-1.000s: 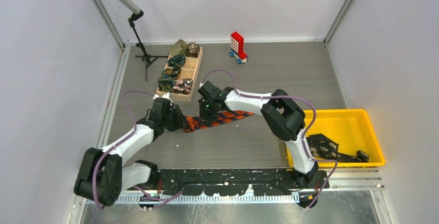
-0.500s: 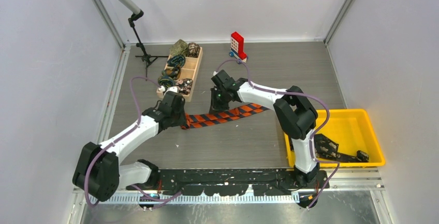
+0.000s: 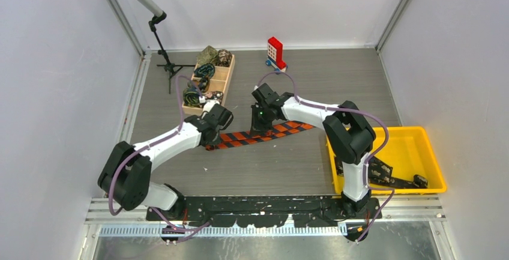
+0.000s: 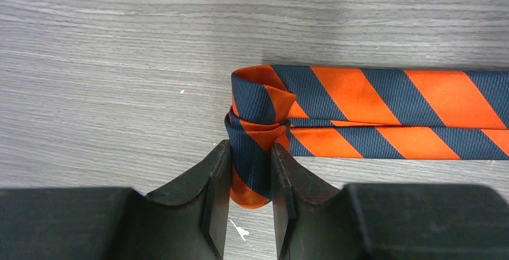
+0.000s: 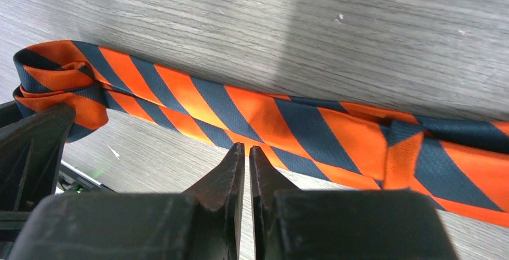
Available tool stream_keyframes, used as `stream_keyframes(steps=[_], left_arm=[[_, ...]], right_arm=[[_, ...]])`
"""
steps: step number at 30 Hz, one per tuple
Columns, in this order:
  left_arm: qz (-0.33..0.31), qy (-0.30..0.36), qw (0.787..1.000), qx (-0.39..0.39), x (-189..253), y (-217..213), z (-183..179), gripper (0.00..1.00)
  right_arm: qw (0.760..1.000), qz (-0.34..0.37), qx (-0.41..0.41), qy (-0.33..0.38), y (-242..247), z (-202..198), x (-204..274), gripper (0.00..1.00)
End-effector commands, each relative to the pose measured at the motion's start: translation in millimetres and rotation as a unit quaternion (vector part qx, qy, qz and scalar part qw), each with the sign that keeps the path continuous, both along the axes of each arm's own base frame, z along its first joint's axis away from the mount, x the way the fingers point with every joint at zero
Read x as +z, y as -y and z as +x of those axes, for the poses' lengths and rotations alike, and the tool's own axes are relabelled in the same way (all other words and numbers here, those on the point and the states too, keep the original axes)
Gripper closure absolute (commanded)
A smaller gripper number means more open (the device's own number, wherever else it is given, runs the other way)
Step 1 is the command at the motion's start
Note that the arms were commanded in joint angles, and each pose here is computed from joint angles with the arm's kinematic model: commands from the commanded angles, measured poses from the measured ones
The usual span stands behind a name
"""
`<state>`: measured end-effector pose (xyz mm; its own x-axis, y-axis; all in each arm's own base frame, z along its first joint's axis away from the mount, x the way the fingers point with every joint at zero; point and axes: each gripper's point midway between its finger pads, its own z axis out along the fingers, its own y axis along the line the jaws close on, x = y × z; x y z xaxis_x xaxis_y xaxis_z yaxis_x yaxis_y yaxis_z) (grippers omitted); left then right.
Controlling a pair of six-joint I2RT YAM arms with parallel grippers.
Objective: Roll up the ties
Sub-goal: Roll the tie at the center of the board.
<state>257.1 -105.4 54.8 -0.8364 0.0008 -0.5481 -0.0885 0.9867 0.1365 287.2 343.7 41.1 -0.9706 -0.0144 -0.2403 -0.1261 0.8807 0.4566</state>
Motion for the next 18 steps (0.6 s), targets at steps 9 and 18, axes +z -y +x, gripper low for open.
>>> stream_keyframes(steps=[9,18], left_arm=[[0.129,0.023,0.991,0.02,12,-9,10,0.72],[0.186,0.022,0.982,0.019,7,-3,14,0.73]], right_arm=[[0.999,0.022,-0.023,0.039,28,11,37,0.82],[0.997,0.028,-0.046,0.053,50,15,51,0.73]])
